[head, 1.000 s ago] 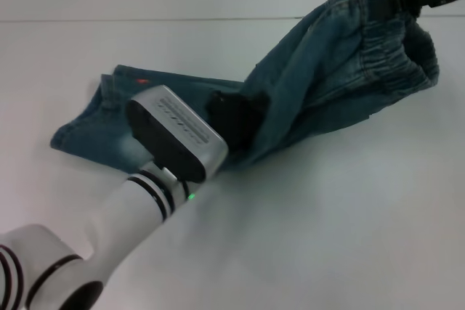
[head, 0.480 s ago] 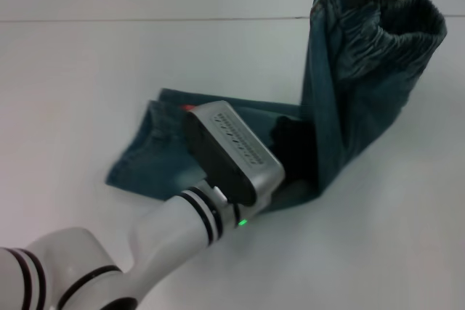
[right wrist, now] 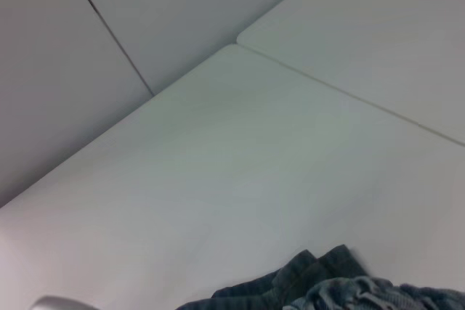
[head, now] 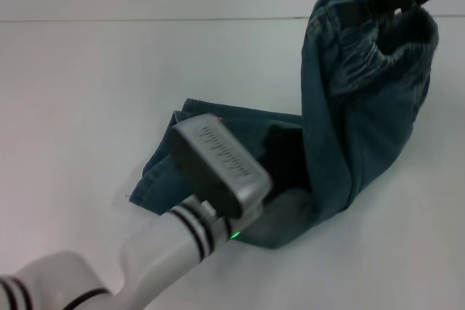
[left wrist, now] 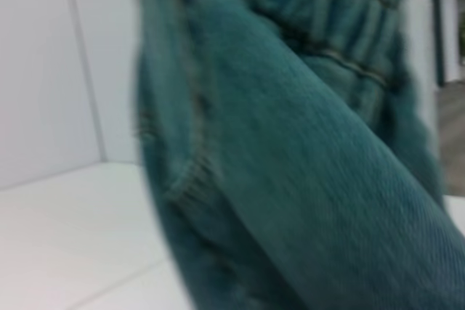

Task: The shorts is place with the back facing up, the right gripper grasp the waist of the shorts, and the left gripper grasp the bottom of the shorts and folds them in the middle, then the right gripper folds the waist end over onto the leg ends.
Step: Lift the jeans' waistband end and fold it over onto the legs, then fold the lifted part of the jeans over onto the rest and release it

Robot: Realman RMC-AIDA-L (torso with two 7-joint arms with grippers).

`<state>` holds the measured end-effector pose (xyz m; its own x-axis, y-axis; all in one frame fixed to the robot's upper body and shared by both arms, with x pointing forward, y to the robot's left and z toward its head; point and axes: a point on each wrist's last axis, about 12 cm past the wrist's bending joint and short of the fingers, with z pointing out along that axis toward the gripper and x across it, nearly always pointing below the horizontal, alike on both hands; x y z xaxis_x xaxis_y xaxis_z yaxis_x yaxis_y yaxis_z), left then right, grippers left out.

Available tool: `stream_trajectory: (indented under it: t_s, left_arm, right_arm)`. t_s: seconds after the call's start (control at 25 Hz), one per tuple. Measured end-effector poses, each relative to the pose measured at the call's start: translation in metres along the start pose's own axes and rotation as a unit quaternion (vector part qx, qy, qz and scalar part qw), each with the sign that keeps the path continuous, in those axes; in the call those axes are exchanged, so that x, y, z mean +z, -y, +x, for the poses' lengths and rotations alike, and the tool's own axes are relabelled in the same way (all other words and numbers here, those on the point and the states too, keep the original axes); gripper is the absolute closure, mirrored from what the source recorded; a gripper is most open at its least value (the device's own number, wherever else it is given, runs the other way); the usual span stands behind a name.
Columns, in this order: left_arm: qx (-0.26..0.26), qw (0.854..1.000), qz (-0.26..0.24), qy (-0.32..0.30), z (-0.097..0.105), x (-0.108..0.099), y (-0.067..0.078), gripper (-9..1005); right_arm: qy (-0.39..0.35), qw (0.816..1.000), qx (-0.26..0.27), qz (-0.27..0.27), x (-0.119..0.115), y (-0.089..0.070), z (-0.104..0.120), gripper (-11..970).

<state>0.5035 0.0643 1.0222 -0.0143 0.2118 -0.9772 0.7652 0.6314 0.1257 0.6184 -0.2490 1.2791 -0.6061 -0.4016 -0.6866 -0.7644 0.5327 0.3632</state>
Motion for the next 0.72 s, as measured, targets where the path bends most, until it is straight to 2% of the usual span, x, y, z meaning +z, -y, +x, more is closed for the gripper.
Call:
stream_trajectory:
  t_s: [0.24,0.44,0.68,0.72]
  left_arm:
    - [-0.029,0.995,-0.082,0.044,0.016,-0.035,-0.015,940]
    - [-0.082,0.976,-0.178,0.09,0.031,-0.074,-0.04,929]
    - [-0.13,0.95,-0.253,0.128,0.045,-0.117,-0.066,721]
    - [-0.134,0.945,-0.266,0.133,0.047,-0.124,-0.069,606]
  right_arm:
    - [-0.008,1.0,0.011,-0.003,0.009,0.008,0.007,828]
    - [-0.019,1.0,0.007,0.002,0.02,0.01,0.008,822]
    - [-0.041,0.998,-0.034,-0.014,0.052,0.004,-0.002,815]
    - [-0.052,0.997,-0.047,-0.024,0.062,0.001,-0.005,814]
